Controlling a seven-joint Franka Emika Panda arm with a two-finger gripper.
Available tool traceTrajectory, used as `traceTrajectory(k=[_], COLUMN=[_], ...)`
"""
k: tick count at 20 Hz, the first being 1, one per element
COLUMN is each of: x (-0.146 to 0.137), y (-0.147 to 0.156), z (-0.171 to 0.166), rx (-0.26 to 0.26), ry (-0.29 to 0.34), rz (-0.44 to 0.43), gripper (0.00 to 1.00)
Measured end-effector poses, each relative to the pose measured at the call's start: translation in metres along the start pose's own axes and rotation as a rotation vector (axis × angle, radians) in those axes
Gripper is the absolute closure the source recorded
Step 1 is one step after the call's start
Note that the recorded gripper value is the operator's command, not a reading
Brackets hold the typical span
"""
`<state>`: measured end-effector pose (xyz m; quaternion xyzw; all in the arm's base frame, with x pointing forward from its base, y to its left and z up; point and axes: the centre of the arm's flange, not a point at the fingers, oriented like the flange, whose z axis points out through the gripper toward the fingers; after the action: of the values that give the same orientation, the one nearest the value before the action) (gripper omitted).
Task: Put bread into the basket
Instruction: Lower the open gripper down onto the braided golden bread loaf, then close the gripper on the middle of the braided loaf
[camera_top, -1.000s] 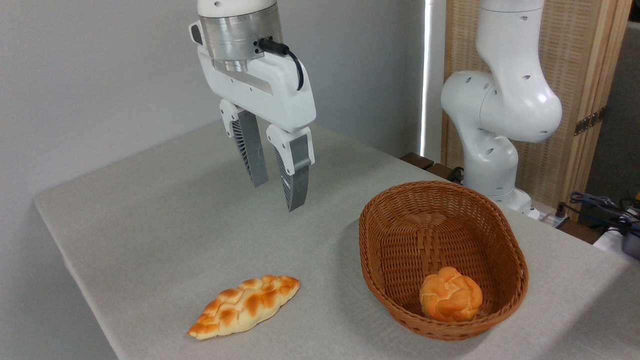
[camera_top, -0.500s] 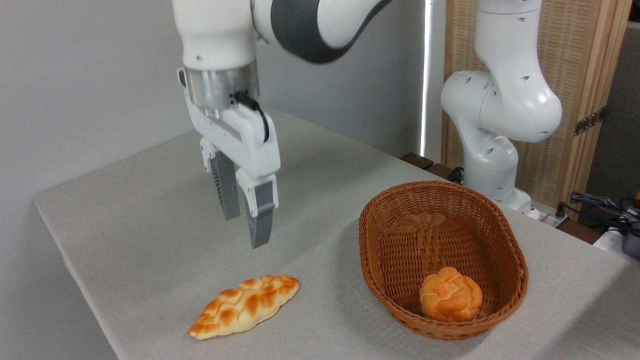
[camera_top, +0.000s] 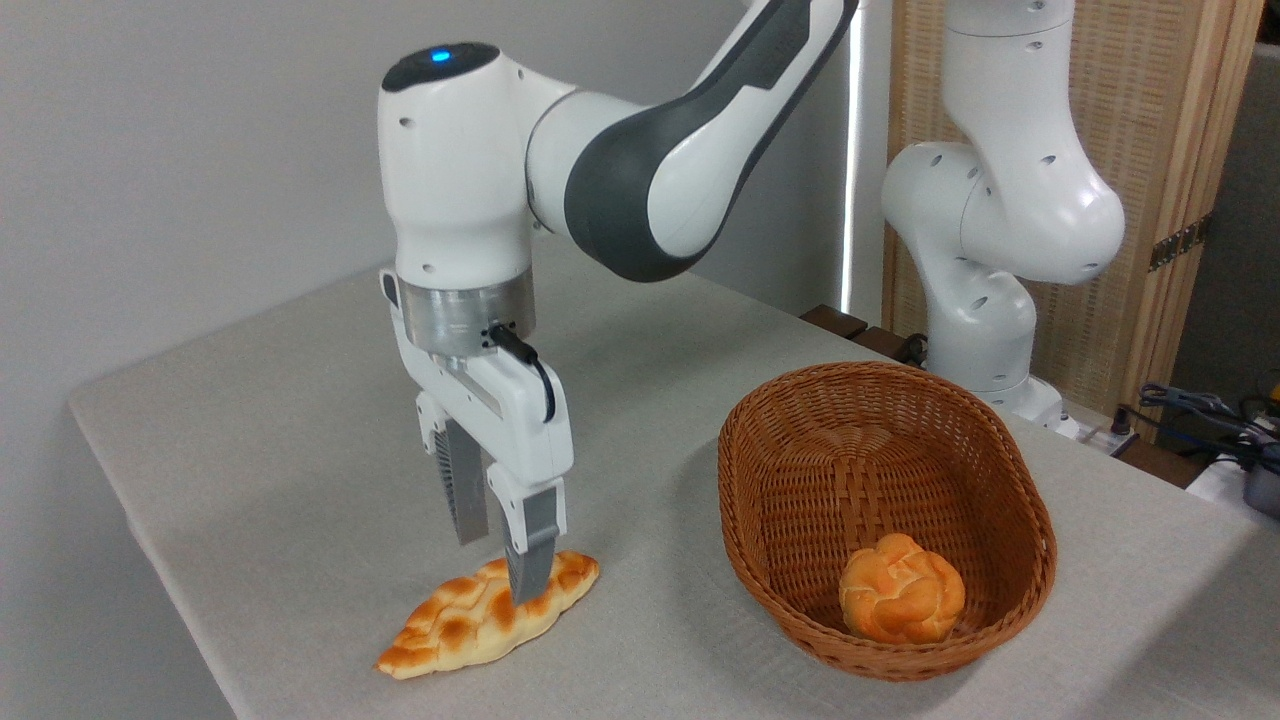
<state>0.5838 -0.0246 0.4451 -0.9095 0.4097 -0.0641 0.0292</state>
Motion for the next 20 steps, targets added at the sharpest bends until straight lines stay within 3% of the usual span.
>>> traceTrajectory(k=[5,14,15,17,18,20], x=[0.002,0.008,0.01,0.013,0.013,0.012], y=[0.002,0.004,0.005,0.007,0.007,0.007], z=[0.016,0.024,0.026,0.031,0.033,0.034], rx=[-0.007,-0.003,0.0,0.006,0.007,0.008], ry=[-0.032,-0.023,-0.018,-0.009,-0.007,-0.005], rz=[0.021,0.031,0.035,0.041,0.041,0.04], gripper=[0.0,0.01,0.07,0.52,0.64,0.73])
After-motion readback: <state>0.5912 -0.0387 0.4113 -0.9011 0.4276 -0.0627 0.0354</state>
